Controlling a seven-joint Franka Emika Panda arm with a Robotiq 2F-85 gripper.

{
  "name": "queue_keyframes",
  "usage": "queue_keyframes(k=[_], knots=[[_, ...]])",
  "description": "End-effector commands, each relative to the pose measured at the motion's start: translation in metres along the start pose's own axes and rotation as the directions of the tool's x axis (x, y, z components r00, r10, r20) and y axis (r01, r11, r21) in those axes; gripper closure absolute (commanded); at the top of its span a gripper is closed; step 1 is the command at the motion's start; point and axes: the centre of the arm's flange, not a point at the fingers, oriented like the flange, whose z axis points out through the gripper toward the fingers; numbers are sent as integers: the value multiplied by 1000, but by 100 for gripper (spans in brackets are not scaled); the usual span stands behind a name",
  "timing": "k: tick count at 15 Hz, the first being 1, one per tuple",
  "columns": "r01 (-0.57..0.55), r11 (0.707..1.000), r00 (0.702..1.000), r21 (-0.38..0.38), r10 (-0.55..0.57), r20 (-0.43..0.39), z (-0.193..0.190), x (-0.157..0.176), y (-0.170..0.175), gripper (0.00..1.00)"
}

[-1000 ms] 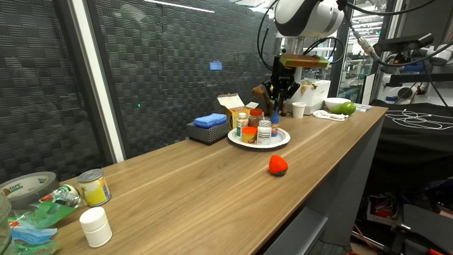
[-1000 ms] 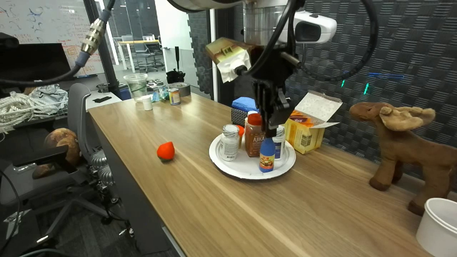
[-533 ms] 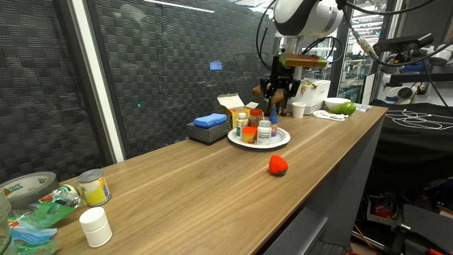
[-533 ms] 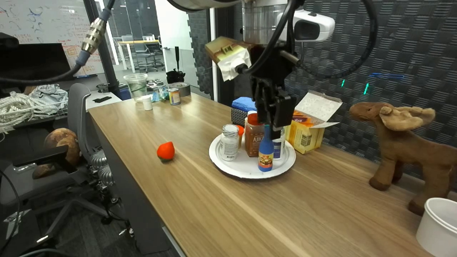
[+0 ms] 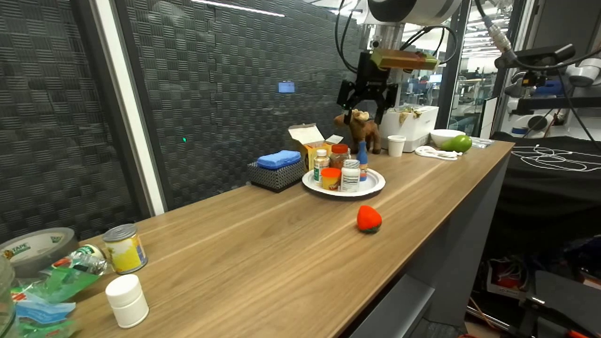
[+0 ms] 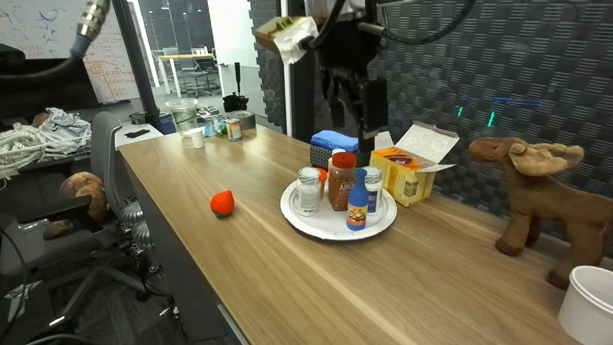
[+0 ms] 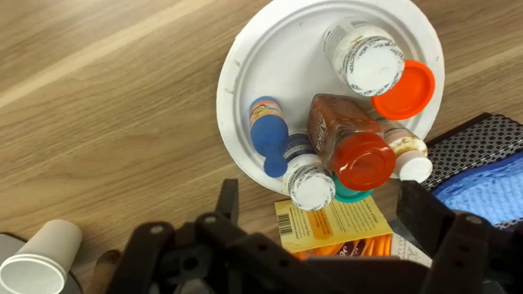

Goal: Place the containers and strawberry on the counter onto the white plate

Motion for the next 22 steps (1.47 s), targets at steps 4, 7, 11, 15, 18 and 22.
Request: queue_keyframes(k=[4,7,11,15,18,22], knots=[[32,999,999,16,-32,12,-7,-97,-22,0],[36,999,997,-2,-36,61,25,-134,-40,0],[116,993,990,13,-116,76,55,-170,-80,0],[166,986,981,17,-167,102,72,-194,-103,0],[186,983,975,10,-185,122,78,-202,-107,0],[200,980,971,5,-199,136,85,-204,-107,0]])
